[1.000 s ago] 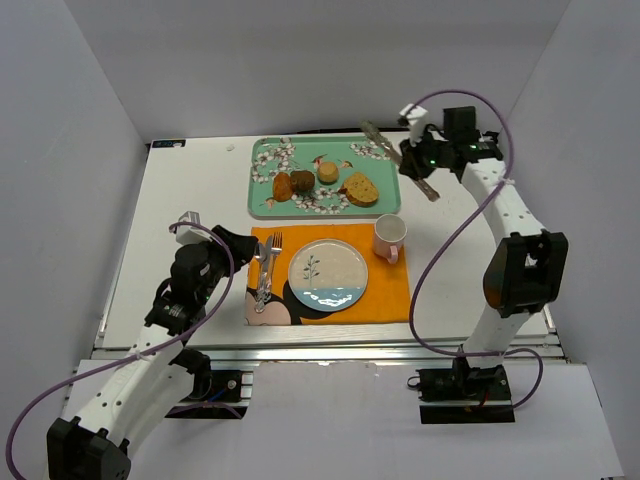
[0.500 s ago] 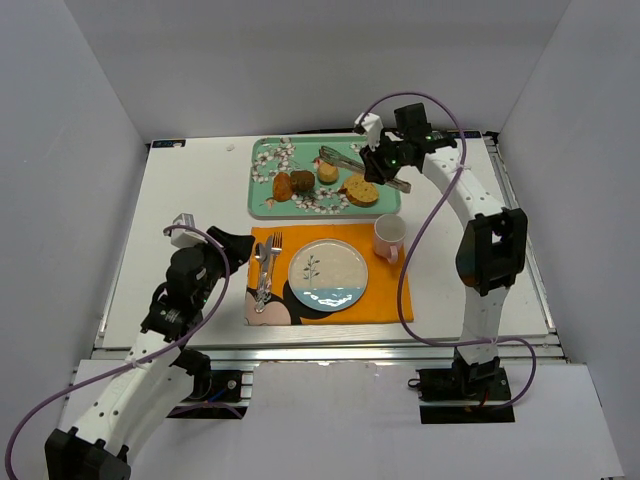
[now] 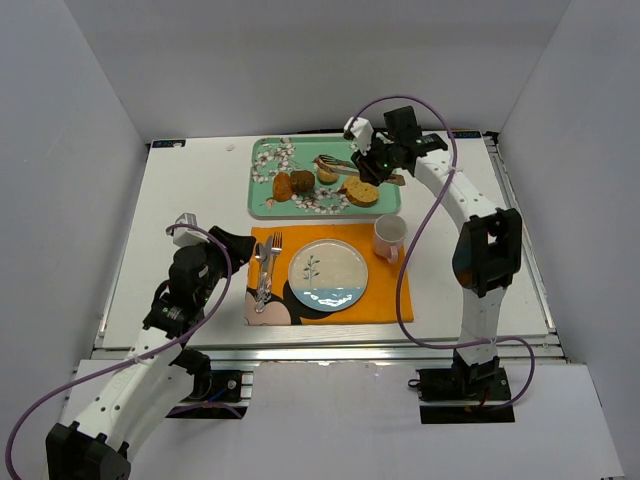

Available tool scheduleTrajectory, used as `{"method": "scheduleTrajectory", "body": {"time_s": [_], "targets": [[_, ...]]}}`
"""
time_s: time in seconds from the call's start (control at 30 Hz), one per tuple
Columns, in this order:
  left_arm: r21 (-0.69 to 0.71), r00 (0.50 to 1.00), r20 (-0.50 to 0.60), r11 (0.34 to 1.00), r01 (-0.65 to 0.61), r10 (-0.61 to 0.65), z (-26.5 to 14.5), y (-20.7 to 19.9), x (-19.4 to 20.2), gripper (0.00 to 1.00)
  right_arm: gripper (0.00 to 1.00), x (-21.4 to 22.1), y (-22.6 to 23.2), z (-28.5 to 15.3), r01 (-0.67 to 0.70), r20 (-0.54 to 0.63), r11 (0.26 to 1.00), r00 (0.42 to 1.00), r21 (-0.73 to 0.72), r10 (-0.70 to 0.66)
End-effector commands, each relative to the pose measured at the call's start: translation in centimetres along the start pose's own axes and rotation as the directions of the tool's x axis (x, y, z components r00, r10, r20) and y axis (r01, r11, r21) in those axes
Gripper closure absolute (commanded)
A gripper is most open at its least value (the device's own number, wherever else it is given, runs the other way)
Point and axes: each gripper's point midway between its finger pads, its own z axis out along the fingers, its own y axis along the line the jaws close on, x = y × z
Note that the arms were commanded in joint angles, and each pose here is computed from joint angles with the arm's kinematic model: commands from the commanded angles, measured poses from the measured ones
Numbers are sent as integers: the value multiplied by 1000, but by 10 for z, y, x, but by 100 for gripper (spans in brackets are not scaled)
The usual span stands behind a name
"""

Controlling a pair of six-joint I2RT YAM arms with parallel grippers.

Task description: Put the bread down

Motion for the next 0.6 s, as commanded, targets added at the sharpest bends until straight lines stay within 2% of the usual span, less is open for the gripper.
{"method": "scheduleTrajectory", "body": {"time_s": [0.0,0.2,0.57], "targets": [[17,1000,21,1000,-6,5,-1,-8,-9,31,59,-10,-9,2,124,3,989,992,79,-125],[8,1000,21,1000,-7,6,-1,-5,-8,31,58,-2,-9,14,206,-46,974,978,98,-202],[8,1000,21,1000,-5,5,-1,-5,-7,31,56,12,-11,29,260,-90,958,964,120,-251]]}}
